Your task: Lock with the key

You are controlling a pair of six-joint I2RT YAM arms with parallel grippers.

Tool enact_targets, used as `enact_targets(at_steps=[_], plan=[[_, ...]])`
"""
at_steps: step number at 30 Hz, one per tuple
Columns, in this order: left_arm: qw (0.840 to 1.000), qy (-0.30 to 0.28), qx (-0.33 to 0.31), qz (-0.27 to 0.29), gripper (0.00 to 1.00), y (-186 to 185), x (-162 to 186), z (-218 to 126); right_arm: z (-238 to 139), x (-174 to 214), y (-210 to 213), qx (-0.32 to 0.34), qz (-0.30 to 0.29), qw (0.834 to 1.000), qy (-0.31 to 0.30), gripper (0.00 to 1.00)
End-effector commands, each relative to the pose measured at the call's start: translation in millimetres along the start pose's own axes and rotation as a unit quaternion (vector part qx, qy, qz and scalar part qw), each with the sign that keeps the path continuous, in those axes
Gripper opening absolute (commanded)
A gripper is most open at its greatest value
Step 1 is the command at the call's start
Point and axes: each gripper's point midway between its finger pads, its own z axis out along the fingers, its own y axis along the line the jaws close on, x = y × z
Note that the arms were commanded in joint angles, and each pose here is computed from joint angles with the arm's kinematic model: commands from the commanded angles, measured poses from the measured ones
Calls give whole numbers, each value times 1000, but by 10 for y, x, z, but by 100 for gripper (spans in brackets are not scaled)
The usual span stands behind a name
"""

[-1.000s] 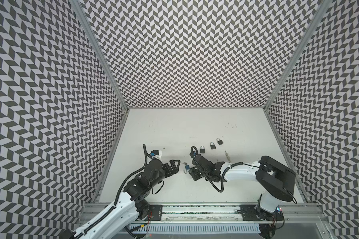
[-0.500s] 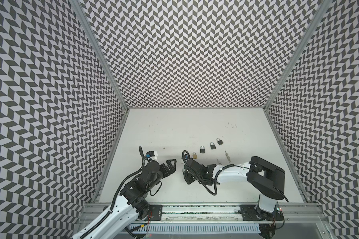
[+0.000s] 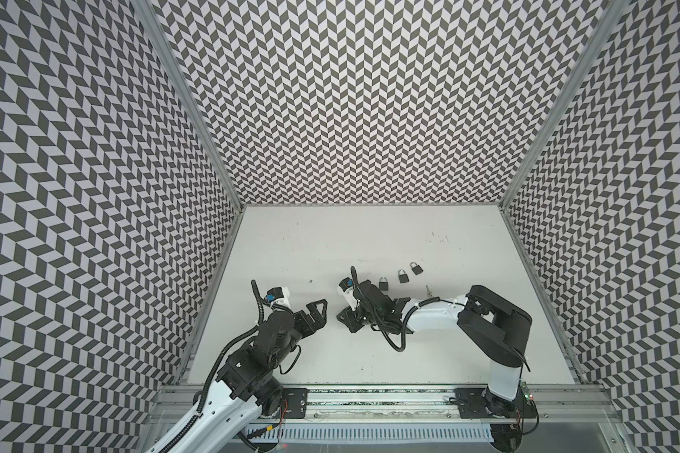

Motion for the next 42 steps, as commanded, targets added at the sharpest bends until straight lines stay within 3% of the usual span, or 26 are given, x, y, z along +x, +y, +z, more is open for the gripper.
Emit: enact_targets(at_steps=[1, 7, 13, 19, 23, 35, 42], plan=[[999, -18, 42, 5, 99, -190, -100, -22, -380, -537, 529, -103, -84, 988, -79, 25], [998, -8, 56, -13, 99, -122, -48, 58, -484, -427, 106, -30, -145, 987, -58, 32], [993, 14, 99, -60, 98, 22, -124, 184, -488, -139, -147, 2, -270, 963, 5, 43], [991, 18, 110, -68, 97, 47, -246, 200, -442, -1, -129, -45, -337, 940, 37, 64], [992, 27, 105, -68, 97, 71, -218, 231, -352, 112, -149, -64, -351, 931, 71, 71], [992, 30, 109, -65, 97, 72, -208, 245, -134, 352, -302, -72, -337, 928, 141, 68], [992, 31, 107, -66, 97, 88, -204, 246, -113, 420, -385, -55, -333, 929, 155, 60]])
